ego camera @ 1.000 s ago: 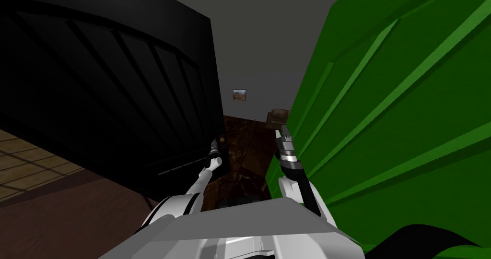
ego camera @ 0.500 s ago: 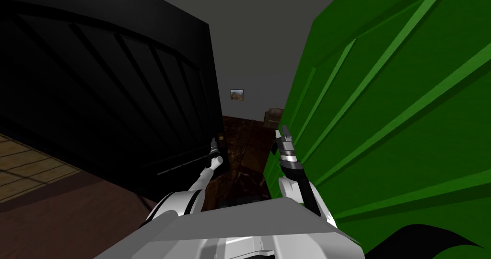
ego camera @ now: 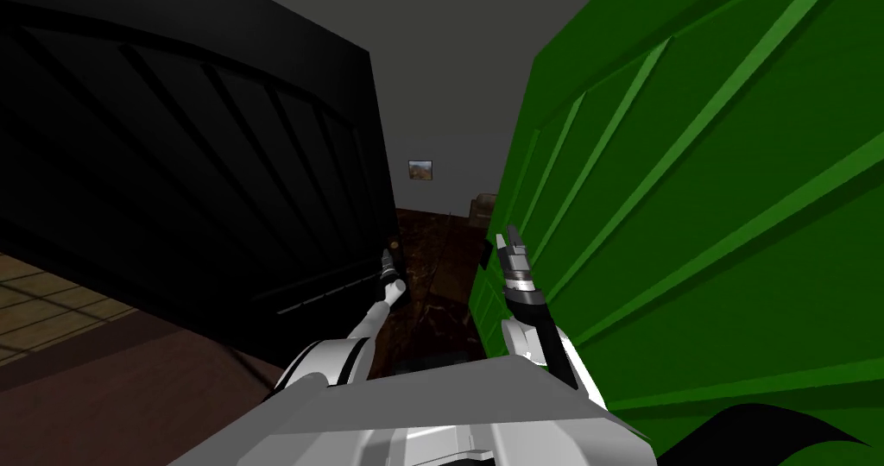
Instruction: Push the door open
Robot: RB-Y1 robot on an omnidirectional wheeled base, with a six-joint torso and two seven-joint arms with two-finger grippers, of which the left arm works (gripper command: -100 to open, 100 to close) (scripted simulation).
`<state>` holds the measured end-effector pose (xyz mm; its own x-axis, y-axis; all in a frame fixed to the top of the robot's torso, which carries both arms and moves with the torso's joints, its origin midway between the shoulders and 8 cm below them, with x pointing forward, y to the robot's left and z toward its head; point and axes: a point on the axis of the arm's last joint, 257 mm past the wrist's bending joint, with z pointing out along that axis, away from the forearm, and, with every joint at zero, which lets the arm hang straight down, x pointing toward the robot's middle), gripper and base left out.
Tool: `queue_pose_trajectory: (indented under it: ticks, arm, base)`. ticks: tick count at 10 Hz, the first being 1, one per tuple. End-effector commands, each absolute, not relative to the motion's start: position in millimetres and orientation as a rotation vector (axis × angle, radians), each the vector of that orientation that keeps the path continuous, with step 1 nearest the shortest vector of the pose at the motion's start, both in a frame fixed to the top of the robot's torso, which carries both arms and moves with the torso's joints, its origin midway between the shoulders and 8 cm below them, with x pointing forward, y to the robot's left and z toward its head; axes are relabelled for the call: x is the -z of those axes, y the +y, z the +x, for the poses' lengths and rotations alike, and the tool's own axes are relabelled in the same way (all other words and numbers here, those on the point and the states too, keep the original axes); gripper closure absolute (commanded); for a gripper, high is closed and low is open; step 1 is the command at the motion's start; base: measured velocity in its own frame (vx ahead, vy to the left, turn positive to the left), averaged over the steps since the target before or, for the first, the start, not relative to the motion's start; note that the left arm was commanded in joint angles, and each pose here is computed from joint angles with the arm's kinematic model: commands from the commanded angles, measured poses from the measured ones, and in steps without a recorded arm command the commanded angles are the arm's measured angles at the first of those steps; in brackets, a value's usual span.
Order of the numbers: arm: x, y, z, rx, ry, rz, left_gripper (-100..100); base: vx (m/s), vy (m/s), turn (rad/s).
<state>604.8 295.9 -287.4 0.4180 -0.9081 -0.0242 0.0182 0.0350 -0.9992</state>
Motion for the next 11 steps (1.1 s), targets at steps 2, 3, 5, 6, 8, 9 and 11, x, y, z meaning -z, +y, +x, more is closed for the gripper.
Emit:
queue_pose_trajectory:
  ticks: [2, 3, 5, 6, 8, 9, 11]
  arm:
    - [292.9, 283.3, 602.5, 0.867, 0.87, -1.375, -100]
    - [295.1, 277.5, 601.4, 0.865, 0.867, -1.387, -100]
    - [289.6, 299.9, 603.0, 0.845, 0.86, -1.362, -100]
    - [291.1, 299.9, 602.5, 0.843, 0.863, -1.364, -100]
    - [285.5, 319.4, 602.7, 0.826, 0.85, -1.347, -100]
    - [285.2, 321.7, 602.5, 0.824, 0.849, -1.346, -100]
    - [286.4, 323.5, 601.6, 0.826, 0.847, -1.349, -100]
  base:
    - [-0.087, -0.034, -0.086]
    - [-0.081, -0.096, -0.126]
    - [0.014, 0.005, 0.002]
    - [0.094, 0.079, 0.001]
    - [0.095, 0.071, -0.01]
    - [0.22, 0.107, -0.018]
    - [0.172, 0.042, -0.018]
